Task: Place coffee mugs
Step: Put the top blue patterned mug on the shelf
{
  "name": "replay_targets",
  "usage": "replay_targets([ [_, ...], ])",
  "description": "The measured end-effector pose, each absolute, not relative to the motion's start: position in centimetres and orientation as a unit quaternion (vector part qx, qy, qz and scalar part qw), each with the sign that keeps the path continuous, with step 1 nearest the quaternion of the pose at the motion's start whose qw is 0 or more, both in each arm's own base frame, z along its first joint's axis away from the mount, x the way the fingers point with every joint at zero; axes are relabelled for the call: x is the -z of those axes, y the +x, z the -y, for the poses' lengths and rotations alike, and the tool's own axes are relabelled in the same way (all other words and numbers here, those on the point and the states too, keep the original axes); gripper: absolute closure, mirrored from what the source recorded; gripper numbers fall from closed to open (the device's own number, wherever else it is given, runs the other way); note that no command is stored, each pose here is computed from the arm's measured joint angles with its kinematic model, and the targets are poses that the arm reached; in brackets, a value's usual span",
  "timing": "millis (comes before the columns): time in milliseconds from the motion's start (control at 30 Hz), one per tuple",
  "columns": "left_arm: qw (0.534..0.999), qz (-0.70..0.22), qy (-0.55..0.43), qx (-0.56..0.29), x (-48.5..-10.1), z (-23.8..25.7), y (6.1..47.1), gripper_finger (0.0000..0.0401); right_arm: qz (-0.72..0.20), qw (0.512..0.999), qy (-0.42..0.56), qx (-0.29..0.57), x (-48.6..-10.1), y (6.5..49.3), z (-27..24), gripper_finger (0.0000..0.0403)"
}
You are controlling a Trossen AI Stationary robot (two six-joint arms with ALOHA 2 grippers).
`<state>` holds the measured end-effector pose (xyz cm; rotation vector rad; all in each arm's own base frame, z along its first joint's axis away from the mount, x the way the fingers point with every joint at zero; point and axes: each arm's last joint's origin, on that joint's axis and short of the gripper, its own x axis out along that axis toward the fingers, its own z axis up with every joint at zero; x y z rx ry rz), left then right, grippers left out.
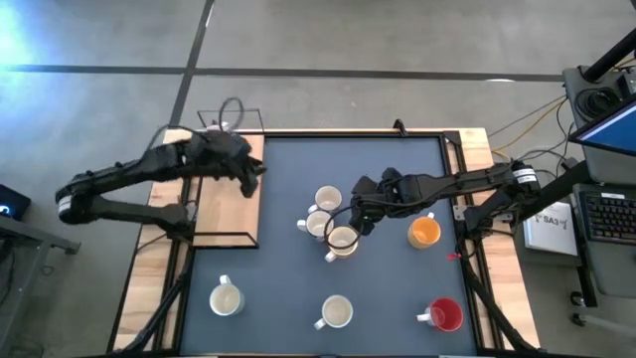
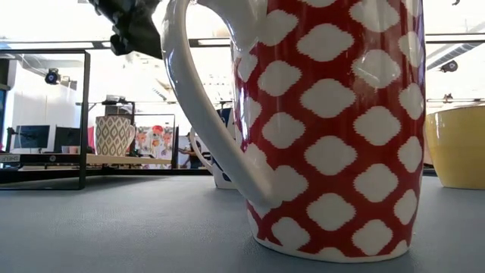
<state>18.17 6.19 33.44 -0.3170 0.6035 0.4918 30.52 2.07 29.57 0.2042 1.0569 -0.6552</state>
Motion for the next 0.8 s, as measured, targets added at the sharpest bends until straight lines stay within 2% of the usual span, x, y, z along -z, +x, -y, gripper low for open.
replay_targets([
  [233,0.911,-0.324,-0.123,-0.225,-32.3,-5.0,20.8,0.0306,-0.486,0.812,0.103,0.307,-29.1,27.8,-1.8,0.0335],
  [400,0.92,-0.347,-0.151,-0.097,-31.7,-4.7,22.6,0.0306,-0.42,0.848,0.136,0.293,-29.0,25.6,-1.5,0.0335],
  [633,0.916,-0.359,-0.167,-0.064,-30.5,-4.7,25.5,0.0306,-0.33,0.877,0.205,0.283,-27.1,23.8,-1.4,0.0335],
  [800,0.924,-0.364,-0.113,-0.034,-29.2,-4.5,27.4,0.0306,-0.337,0.867,0.223,0.292,-25.5,23.1,-1.3,0.0335],
])
